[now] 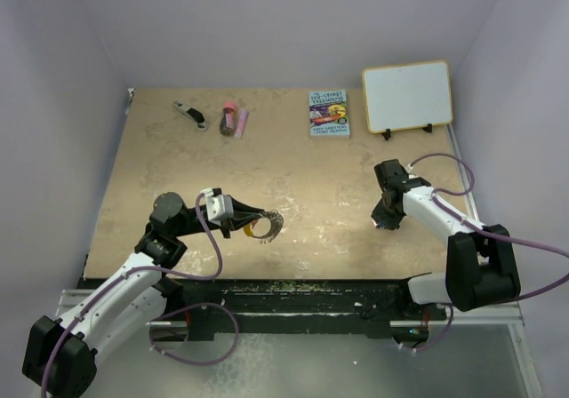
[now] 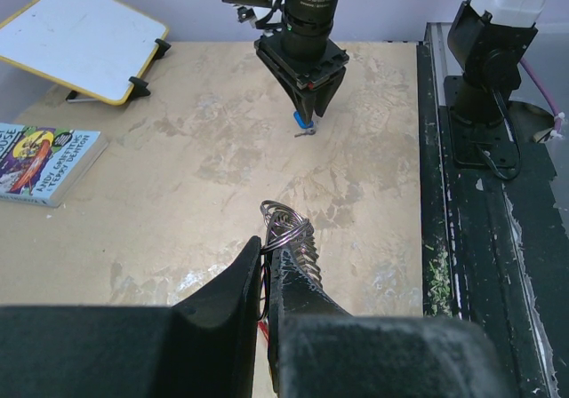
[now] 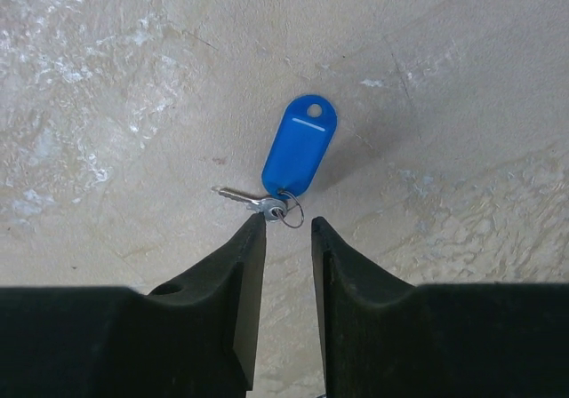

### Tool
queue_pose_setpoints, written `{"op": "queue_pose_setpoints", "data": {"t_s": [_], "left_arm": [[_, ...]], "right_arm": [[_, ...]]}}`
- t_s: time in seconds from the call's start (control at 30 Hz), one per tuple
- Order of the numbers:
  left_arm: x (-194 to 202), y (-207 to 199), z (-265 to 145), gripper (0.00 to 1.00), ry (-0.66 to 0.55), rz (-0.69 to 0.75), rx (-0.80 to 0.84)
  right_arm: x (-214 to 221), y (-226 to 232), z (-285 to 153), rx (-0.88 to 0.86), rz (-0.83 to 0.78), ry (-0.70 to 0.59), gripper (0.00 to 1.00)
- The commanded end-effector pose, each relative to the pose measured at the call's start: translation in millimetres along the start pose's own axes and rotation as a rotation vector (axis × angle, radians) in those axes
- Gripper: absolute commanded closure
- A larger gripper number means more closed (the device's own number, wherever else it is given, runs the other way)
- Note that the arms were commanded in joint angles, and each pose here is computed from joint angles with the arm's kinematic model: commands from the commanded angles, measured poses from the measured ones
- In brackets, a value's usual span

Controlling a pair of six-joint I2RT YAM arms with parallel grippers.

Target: Put the keys on the keyring

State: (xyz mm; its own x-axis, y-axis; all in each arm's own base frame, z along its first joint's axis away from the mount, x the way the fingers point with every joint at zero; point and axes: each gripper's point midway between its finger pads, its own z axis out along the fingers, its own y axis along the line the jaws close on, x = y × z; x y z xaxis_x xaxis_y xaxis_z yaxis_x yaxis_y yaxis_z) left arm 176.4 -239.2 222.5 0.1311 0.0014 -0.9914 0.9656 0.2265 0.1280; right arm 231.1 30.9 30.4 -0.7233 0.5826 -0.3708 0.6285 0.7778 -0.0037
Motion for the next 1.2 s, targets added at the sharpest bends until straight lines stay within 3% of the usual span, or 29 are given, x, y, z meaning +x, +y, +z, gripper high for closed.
{"op": "queue_pose_setpoints", "data": {"t_s": [0.0, 0.5, 0.7, 0.87, 1.07, 1.17], "left_arm": [[-17.3, -0.3, 1.3, 0.96, -0.039, 0.073, 0.018], [-16.6, -1.3, 1.5, 0.96, -0.036, 0.070, 0.026], [-16.3, -1.3, 1.2, 0.96, -0.035, 0.070, 0.024], [-16.1, -1.5, 1.2, 0.96, -0.034, 0.070, 0.026], [-15.9, -0.3, 1.5, 0.96, -0.033, 0.070, 0.020], [-16.1, 3.9, 2.1, 0.96, -0.034, 0.074, 0.002]], "right_arm": [[-7.7, -2.0, 2.4, 0.015, 0.022, -0.031, 0.71], [2.7, -12.6, 6.8, 0.040, 0.025, -0.012, 0.71], [2.0, -7.1, 11.9, 0.030, 0.019, -0.007, 0.82], [1.0, -6.1, 10.9, 0.021, 0.017, -0.012, 1.00], [0.5, -10.9, 5.8, 0.035, 0.009, -0.013, 1.00], [-11.9, 11.7, -9.3, -0.088, -0.048, -0.054, 1.00]]}}
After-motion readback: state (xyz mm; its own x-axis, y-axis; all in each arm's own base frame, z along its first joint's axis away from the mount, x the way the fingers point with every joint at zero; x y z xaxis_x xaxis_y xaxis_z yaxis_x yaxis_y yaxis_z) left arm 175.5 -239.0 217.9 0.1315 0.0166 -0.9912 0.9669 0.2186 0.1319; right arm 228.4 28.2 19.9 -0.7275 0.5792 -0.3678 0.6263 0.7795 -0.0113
